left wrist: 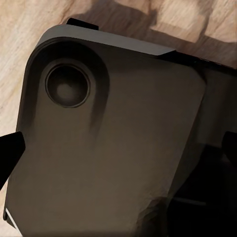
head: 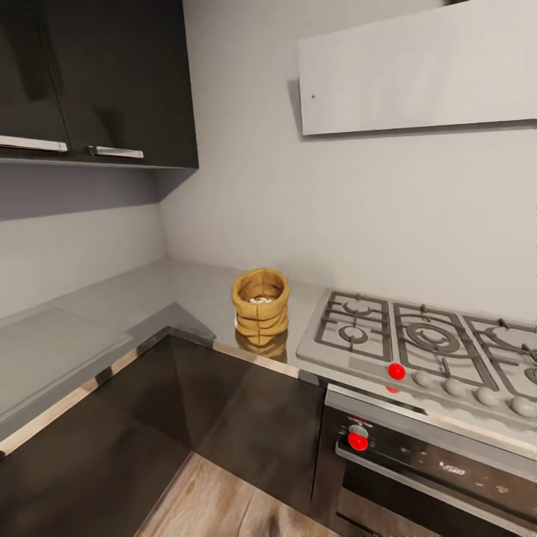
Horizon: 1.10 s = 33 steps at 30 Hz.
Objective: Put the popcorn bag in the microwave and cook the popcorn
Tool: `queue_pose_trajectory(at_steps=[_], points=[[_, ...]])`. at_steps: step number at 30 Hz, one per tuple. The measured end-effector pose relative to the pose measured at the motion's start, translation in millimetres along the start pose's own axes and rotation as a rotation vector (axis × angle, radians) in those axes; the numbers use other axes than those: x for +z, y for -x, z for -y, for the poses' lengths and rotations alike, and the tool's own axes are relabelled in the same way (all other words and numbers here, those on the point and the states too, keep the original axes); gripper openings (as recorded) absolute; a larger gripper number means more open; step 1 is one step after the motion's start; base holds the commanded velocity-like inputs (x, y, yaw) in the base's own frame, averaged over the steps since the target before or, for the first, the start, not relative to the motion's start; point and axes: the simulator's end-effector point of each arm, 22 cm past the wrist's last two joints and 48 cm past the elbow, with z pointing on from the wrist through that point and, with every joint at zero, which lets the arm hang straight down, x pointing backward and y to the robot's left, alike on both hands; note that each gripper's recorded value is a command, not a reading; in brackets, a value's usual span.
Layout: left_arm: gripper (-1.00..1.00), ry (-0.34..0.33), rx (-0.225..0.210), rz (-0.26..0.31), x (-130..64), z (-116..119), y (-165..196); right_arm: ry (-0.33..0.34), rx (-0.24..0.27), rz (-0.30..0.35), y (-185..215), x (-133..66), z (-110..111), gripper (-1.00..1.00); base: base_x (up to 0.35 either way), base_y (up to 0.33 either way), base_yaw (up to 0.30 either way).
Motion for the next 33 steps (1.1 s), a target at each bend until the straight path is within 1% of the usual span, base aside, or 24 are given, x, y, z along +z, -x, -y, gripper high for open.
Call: queue_pose_trajectory(at_steps=[8,33], points=[[1.00,-0.001,0.000,0.000,0.0,1.0,-0.1,-0.001,-0.001,0.001,0.0,-0.1,1.1,1.00,0.000,0.019,0.000],[1.00,-0.001,-0.001,0.000,0.0,1.1,-0.2,0.000,-0.002,0.009,2.0,0.0,-0.1,1.00,0.000,0.163,-0.001]])
